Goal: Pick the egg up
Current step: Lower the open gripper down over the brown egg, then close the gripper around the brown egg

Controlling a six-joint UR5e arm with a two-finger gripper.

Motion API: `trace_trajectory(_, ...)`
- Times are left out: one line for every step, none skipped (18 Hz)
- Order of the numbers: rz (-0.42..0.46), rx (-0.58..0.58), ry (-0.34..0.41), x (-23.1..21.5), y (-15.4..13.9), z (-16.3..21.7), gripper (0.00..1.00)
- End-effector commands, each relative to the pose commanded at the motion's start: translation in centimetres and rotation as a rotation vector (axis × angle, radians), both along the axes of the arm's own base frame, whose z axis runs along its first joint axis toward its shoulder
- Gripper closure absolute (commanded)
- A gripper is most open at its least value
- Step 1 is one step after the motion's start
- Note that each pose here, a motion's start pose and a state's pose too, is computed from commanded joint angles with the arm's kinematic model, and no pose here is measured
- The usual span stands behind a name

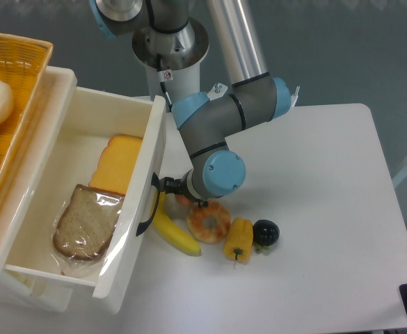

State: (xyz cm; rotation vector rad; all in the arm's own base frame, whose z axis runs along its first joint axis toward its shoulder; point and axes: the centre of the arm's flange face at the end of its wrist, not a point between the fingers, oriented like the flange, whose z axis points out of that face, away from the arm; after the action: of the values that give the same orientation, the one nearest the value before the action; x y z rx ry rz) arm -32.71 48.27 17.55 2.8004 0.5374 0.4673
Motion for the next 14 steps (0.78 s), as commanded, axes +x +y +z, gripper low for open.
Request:
trace_trajectory(0.0,0.0,0.0,0.0,0.0,0.0,0.14)
trace_trajectory(0.001,0.001,-0.001,-0.03,0.05,-0.03,0.18)
trace_trajectory(-0.004,0.002,-0.003,-0.03,0.05,-0.11,0.19)
trace_trajectory(-0.005,0.0,-0.005,-0.04,0.05,-0.29,0.2)
trace_trajectory(-0.005,0.0,-0.005,-0.08,0.09,-0.32,0.21)
trace_trajectory(-0.005,-0.001,-0.007,-0.04,0.06,-0.37,0.22)
trace_trajectory(-0.002,-0.002,-0.007,-0.07,-0.03,-0.43,0.24)
trace_trajectory(-0.002,0.001,-0.005,-0.08,0.12,-0.31,0.27)
trace_trajectory(-0.002,0.0,-0.006,-0.07,0.11,-0.32,0.3)
trace_trajectory(-0.002,0.0,-0.006,-0.09,0.12,-0.4,0.31)
trace_trajectory(-0.002,0.001,-0.005,-0.13,0.16,-0.34,0.33)
trace_trajectory(-0.004,0.002,-0.005,-0.17,0.19,-0.37,0.35)
trace_trajectory(-0.004,0.0,-0.005,-0.3,0.17,-0.49,0.37)
trace_trajectory(-0.004,-0.001,-0.007,-0.3,0.17,-0.58,0.38)
